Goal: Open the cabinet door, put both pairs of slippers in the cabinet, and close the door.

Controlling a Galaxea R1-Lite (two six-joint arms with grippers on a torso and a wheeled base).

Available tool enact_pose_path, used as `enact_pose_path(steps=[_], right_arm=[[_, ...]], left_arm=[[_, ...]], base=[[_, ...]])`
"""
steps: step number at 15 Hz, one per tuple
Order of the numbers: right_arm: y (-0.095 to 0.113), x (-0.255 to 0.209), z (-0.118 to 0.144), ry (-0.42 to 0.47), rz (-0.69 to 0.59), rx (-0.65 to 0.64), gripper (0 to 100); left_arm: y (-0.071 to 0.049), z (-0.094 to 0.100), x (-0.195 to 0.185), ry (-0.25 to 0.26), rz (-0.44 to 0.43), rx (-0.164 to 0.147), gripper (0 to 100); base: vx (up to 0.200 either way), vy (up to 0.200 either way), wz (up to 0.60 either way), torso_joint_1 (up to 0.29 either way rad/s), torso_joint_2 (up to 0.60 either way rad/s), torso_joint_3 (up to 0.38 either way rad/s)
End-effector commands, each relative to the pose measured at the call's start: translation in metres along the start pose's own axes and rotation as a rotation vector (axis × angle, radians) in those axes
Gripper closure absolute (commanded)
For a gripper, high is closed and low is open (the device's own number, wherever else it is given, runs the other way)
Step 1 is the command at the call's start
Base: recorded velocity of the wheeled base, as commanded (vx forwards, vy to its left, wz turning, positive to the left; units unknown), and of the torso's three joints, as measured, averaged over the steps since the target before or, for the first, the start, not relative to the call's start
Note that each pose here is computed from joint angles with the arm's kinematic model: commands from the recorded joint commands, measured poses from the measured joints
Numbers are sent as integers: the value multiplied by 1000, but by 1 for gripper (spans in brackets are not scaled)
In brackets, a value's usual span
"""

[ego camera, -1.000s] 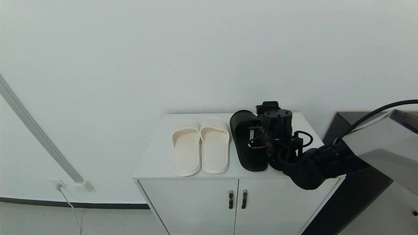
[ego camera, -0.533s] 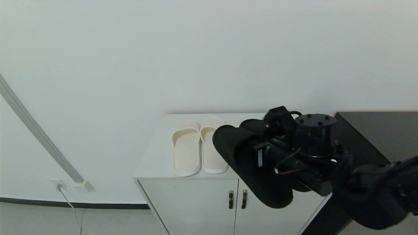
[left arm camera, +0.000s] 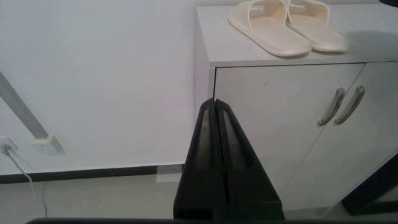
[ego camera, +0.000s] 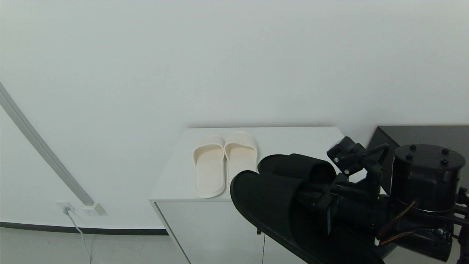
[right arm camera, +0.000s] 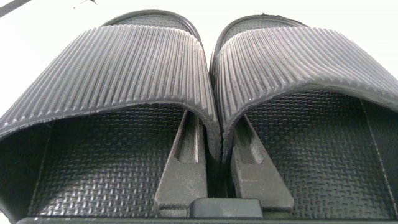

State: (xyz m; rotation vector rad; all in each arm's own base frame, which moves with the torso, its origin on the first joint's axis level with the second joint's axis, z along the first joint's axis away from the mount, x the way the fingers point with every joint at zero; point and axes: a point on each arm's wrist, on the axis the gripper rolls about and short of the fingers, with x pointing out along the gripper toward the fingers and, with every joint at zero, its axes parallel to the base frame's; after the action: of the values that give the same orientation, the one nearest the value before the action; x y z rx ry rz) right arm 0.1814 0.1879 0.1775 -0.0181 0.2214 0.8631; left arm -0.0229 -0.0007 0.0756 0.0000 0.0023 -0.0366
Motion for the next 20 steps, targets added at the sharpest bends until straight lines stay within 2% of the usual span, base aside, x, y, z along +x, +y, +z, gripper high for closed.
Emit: enact_pose_path(steps=[1, 6, 10, 20], right_arm=[[0, -2, -1, 2, 3, 0, 100], [0, -2, -2, 8, 3, 1, 100], [0, -2, -13, 43, 1, -26, 100], [1, -4, -14, 47, 26, -27, 100]], left_arm=[[0, 0, 0, 1, 1, 0, 100], [0, 0, 0, 1, 1, 0, 100], [0, 0, 0, 1, 1, 0, 100], [0, 0, 0, 1, 0, 0, 100]], base=[[-200, 0, 0, 2, 2, 2], [-200, 0, 0, -2, 3, 8], [0, 0, 0, 0, 0, 0], [0, 0, 0, 0, 0, 0]])
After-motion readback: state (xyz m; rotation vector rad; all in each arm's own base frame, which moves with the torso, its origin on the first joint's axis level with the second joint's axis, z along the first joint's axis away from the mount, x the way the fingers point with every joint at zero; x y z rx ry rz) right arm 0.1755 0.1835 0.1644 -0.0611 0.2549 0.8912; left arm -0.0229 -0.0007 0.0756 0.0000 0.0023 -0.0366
